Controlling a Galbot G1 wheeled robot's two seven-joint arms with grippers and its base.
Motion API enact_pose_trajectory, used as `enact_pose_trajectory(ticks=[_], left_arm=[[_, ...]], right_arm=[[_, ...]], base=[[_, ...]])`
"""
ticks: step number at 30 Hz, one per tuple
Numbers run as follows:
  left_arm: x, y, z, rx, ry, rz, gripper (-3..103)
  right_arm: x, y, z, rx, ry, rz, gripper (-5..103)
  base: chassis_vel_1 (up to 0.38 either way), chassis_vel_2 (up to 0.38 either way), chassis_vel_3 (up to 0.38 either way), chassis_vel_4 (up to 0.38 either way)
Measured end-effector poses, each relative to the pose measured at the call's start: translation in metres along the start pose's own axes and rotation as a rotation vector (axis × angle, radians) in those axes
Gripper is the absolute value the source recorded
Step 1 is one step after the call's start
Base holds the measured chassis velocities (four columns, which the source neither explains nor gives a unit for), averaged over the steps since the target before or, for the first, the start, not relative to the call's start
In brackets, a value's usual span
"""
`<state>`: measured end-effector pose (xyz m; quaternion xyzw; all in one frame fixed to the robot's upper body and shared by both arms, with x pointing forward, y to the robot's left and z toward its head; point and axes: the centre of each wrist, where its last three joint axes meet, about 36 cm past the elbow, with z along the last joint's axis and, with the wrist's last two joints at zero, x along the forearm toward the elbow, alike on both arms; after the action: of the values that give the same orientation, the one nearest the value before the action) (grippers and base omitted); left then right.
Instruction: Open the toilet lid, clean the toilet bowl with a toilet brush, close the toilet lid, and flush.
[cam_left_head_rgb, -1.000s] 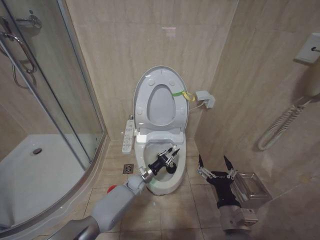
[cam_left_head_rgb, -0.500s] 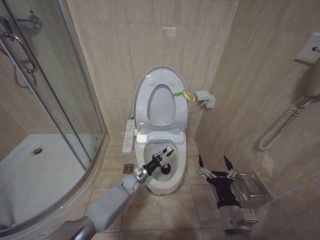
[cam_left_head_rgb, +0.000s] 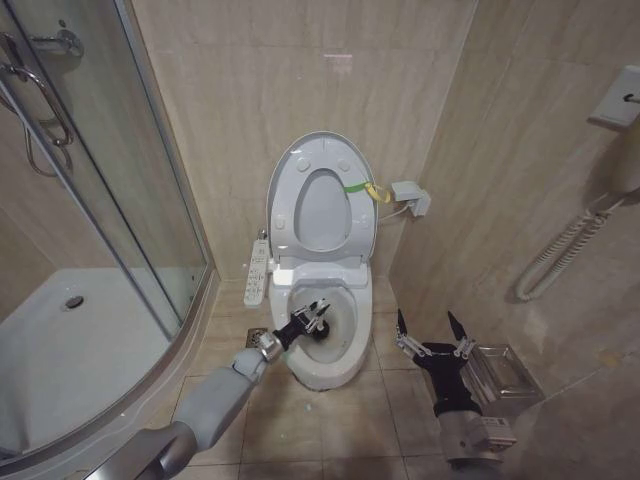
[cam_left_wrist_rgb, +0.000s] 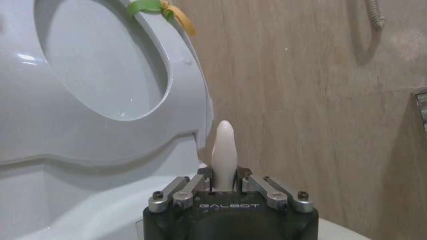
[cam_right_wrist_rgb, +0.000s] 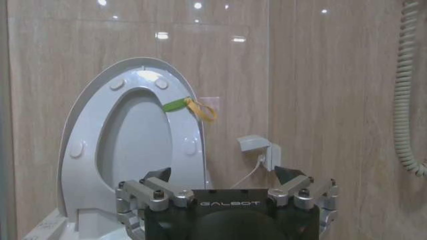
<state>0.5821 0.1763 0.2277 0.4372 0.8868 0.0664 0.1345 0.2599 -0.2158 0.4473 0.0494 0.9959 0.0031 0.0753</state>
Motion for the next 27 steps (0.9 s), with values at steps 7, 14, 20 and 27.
enact_pose_trajectory(ticks=[7, 14, 20, 27], left_arm=[[-0.02, -0.024, -0.024, 0.034, -0.113, 0.017, 22], [-0.04, -0.056, -0.06, 0.108, -0.224, 0.041, 22], [-0.024, -0.048, -0.029, 0.142, -0.153, -0.028, 22], [-0.015, -0.03, -0.019, 0.111, -0.127, -0.048, 22]], right_arm=[[0.0, 0.0, 0.0, 0.0, 0.0, 0.0, 100], [0.0, 0.0, 0.0, 0.0, 0.0, 0.0, 100], [0.0, 0.0, 0.0, 0.0, 0.0, 0.0, 100], [0.0, 0.0, 0.0, 0.0, 0.0, 0.0, 100]], base=[[0.0, 0.0, 0.0, 0.0], [0.0, 0.0, 0.0, 0.0], [0.0, 0.0, 0.0, 0.0], [0.0, 0.0, 0.0, 0.0]])
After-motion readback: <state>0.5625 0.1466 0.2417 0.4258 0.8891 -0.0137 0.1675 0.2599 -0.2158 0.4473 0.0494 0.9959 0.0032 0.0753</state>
